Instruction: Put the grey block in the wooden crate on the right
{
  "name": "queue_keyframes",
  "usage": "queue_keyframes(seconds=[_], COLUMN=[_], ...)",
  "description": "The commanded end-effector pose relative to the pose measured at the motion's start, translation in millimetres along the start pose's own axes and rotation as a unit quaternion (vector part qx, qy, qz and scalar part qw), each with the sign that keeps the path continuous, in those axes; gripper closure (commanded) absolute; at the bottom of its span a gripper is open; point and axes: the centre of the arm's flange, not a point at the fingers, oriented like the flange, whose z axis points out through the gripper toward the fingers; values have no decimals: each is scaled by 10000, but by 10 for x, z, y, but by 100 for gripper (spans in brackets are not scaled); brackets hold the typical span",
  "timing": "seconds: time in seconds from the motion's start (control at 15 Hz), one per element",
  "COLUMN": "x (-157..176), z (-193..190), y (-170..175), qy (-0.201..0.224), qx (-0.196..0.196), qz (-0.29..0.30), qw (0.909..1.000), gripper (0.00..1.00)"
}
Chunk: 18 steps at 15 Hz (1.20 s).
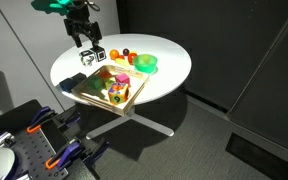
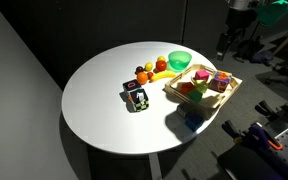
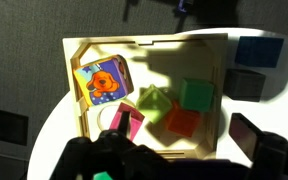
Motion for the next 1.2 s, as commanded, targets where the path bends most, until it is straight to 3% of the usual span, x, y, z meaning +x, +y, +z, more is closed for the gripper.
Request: queue_keyframes(seconds=[0.0, 0.33, 1.13], x=[0, 10, -21], z=[0, 48, 476], y=[0, -57, -627], qy=[0, 12, -351], qx=[0, -38, -66], qz=[0, -51, -538], qw=[10000, 10000, 9979], gripper=[0, 0, 0])
